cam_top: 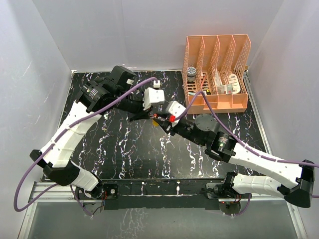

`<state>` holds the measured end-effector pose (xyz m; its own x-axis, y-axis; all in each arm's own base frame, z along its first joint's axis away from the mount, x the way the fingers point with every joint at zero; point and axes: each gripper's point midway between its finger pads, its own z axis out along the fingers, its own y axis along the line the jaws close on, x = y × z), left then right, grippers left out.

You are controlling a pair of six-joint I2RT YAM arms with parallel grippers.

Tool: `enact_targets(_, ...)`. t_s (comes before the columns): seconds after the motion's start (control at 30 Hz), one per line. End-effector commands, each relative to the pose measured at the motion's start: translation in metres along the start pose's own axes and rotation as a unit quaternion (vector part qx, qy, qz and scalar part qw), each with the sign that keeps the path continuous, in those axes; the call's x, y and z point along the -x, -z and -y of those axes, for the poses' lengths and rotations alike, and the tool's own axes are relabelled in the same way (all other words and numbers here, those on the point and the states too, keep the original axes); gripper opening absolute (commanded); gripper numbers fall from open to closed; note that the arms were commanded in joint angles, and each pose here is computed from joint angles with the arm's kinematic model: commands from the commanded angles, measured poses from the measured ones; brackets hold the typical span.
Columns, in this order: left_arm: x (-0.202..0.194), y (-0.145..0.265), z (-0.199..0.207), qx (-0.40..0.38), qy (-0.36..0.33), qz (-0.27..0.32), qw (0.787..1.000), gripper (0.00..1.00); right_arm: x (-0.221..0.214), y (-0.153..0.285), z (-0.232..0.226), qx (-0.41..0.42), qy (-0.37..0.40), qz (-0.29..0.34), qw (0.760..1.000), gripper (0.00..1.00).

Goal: Remove the keys from the keyring

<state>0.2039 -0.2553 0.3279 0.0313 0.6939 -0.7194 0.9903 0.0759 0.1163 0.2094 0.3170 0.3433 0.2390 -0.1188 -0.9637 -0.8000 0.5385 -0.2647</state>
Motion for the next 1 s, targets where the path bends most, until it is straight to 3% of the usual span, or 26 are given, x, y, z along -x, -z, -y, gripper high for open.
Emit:
enact_targets(0.0,0.004,0.006,0.010,-0.011,-0.009,0.012,1.000,0.00,0.026,0.000,0.004,-0.006,-0.008,0.040,0.999,0.23)
enact_targets(0.1,0.001,0.005,0.009,-0.011,-0.006,0.005,1.000,0.00,0.026,-0.001,0.006,-0.011,-0.009,0.040,0.999,0.28)
enact_targets(0.3,0.000,0.004,0.008,-0.008,-0.005,0.001,1.000,0.00,0.029,0.000,0.005,-0.009,-0.011,0.044,0.999,0.25)
enact_targets(0.63,-0.003,0.004,0.006,-0.006,-0.002,-0.008,1.000,0.00,0.035,0.004,0.011,-0.020,-0.011,0.051,0.998,0.34)
enact_targets(0.97,-0.004,0.003,0.006,-0.007,0.000,-0.011,1.000,0.00,0.038,0.008,0.014,-0.026,-0.010,0.054,0.998,0.31)
